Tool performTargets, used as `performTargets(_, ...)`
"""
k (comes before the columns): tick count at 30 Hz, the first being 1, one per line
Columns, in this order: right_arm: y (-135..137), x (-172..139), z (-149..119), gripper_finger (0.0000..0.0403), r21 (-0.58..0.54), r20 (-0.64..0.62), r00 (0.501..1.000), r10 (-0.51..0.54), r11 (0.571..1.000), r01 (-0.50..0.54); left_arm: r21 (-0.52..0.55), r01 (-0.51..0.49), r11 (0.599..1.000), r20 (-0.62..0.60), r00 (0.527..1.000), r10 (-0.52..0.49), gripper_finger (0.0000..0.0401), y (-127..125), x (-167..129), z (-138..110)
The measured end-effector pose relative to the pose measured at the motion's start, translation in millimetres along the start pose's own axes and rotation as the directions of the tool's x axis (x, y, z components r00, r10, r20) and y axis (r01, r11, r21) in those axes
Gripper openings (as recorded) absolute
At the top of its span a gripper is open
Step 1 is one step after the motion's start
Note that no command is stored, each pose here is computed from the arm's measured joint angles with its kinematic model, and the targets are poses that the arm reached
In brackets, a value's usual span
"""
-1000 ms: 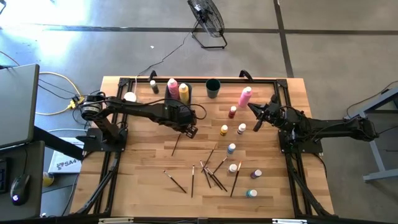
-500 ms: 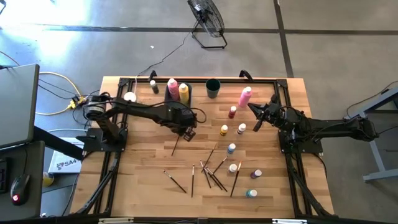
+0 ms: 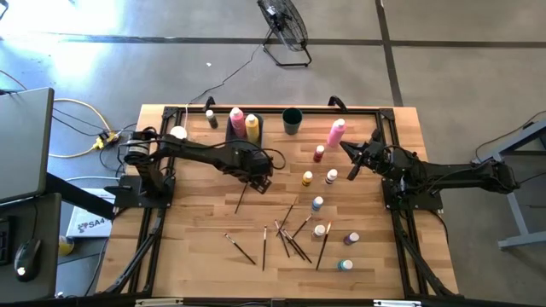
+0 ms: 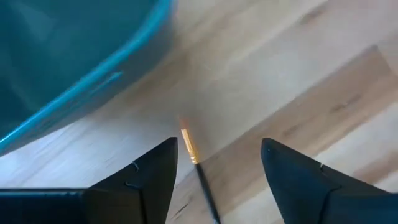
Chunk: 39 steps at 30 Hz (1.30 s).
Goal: Pick & Place Paint Supplies
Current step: Put the gold paint brush into the green cup
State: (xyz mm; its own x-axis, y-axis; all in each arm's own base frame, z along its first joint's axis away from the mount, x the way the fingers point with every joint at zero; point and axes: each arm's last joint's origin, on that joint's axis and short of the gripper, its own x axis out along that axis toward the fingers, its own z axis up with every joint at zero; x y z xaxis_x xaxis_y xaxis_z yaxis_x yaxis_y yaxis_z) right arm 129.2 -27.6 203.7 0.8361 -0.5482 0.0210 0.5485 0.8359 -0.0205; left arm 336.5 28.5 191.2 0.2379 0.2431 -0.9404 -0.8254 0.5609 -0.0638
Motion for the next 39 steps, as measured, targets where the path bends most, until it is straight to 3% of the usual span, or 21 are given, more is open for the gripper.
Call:
performTargets(15, 0.0, 0.0, 0.1, 0.0003, 0.001, 0.001, 1.0, 0.0, 1.0, 0.0, -0.035, -0.045, 0.998, 0.035, 0.998, 0.047, 0.0218, 2.0, 0.4, 0.3)
performTargets(28, 0.0, 0.0, 0.0, 0.0003, 0.0, 0.0, 1.0, 0.0, 1.0, 0.0, -0.028, -0.122, 0.992, -0.029, 0.992, 0.121, 0.0218, -2.3, 35.1, -7.1)
performTargets(39, 0.0, 0.0, 0.1, 0.0003, 0.001, 0.001, 1.0, 0.0, 1.0, 0.0, -0.027, -0.151, 0.988, 0.002, 0.988, 0.151, 0.0218, -2.6, 38.4, -6.6)
